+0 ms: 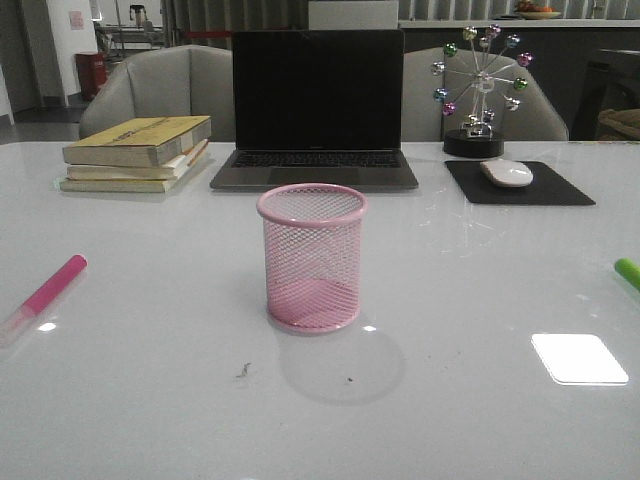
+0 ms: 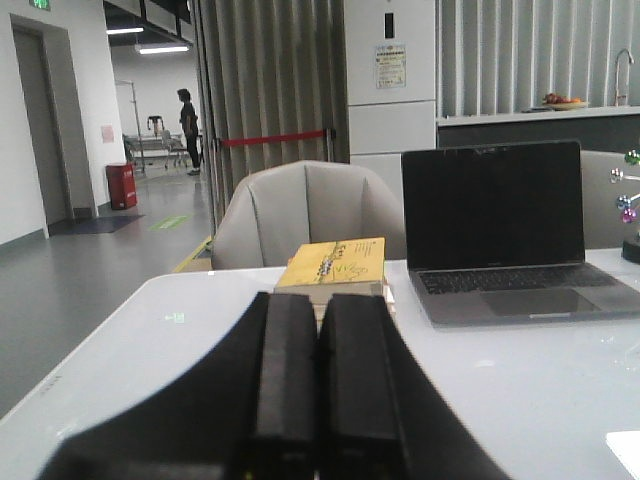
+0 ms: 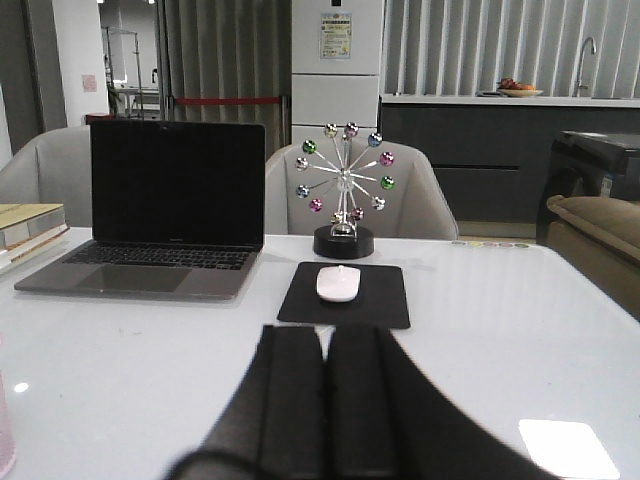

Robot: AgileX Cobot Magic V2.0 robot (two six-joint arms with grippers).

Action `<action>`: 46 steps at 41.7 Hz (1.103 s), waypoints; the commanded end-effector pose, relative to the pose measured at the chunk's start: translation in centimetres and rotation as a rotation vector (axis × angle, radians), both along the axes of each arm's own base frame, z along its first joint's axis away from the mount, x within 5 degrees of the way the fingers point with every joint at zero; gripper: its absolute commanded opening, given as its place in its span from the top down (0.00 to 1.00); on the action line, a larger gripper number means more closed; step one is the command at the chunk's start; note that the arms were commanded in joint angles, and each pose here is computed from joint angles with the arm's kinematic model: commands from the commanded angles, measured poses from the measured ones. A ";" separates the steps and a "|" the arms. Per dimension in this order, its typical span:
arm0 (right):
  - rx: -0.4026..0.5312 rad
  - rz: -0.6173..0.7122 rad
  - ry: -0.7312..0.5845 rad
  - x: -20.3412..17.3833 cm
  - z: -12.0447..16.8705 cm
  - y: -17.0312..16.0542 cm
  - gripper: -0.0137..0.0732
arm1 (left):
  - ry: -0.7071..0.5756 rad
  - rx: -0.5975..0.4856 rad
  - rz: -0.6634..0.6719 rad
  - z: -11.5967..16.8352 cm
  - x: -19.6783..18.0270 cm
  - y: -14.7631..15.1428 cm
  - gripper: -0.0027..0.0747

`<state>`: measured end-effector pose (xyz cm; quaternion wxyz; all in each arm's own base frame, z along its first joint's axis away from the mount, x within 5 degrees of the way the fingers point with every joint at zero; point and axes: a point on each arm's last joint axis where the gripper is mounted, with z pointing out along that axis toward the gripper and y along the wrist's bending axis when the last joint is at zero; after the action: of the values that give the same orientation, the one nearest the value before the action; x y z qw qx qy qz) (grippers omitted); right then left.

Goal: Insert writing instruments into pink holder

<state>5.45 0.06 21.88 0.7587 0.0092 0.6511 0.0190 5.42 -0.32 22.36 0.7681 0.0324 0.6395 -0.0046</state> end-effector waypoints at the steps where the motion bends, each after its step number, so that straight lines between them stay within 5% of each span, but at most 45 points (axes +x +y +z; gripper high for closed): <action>1: -0.010 -0.003 -0.185 -1.3 4.4 0.0 0.78 | -0.174 -0.024 -0.007 3.7 -1.2 0.0 0.85; 13: -0.009 -0.006 -0.206 -4.7 14.0 -0.1 0.78 | -0.196 -0.060 -0.012 13.6 -3.8 0.2 0.85; 21: -0.009 -0.008 -0.073 -4.3 18.3 -0.1 0.78 | -0.015 -0.062 -0.014 17.6 -2.3 0.1 0.85; 34: -0.012 -0.007 0.410 -0.2 15.5 -0.1 0.78 | 0.418 -0.039 -0.003 14.7 2.6 -0.2 0.85; 46: -0.007 -0.001 0.655 3.1 11.5 0.0 0.78 | 0.607 -0.056 -0.011 11.8 5.8 -0.5 0.85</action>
<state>7.49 0.08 33.18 0.4941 0.0128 0.8692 0.0127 10.23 -0.64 33.30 0.5185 0.0197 0.8546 -0.0219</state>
